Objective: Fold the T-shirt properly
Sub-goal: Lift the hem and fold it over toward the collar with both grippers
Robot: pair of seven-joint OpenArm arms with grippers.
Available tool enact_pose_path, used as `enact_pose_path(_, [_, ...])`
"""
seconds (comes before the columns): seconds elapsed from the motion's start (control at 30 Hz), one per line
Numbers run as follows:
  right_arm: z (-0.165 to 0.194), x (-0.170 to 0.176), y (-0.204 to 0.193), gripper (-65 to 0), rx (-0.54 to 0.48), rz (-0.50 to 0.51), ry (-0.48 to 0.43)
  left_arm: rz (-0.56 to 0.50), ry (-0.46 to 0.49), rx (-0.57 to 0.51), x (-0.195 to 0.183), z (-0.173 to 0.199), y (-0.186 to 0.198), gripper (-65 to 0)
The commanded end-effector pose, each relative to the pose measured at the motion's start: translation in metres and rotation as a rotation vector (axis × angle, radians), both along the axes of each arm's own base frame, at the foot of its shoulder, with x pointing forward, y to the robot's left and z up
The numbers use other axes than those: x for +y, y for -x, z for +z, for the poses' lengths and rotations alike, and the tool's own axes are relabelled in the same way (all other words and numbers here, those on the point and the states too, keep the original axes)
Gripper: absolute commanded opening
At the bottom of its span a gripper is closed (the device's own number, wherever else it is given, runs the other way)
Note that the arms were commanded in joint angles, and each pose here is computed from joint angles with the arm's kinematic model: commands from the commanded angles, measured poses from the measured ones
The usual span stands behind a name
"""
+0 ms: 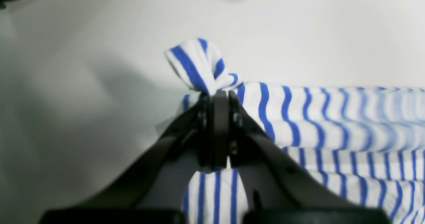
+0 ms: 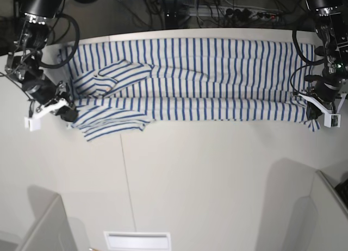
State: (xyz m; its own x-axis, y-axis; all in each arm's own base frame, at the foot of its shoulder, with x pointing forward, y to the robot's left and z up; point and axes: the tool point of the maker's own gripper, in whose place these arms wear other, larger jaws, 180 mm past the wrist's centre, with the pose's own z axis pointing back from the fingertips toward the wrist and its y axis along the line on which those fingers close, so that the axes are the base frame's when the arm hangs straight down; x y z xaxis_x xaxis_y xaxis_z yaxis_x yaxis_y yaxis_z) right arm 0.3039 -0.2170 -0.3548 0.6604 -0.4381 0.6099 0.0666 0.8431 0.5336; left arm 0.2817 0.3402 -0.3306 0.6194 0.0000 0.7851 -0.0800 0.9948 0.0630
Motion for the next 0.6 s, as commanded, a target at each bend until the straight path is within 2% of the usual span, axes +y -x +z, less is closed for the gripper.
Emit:
enact_pose_path(0.0, [0.021,-0.002,-0.009,-65.0,-0.071,0.004,0.010,-0.003,-0.032,-0.038,0.006,0.014,-0.004,-65.0])
enact_pose_path(0.2, [0.014,0.004,0.015,-65.0,-0.043,0.023,0.029,-0.006,-0.033,-0.004,0.005,0.005,0.008,-65.0])
enact_pose_path(0.37, [0.008,0.007,0.032,-65.0,-0.016,0.035,0.039,0.043,-0.055,-0.013,0.024,0.013,0.019,-65.0])
enact_pose_path(0.57, [0.002,0.010,0.052,-65.0,0.017,0.047,0.049,0.019,-0.067,0.016,0.018,0.009,0.032,-65.0])
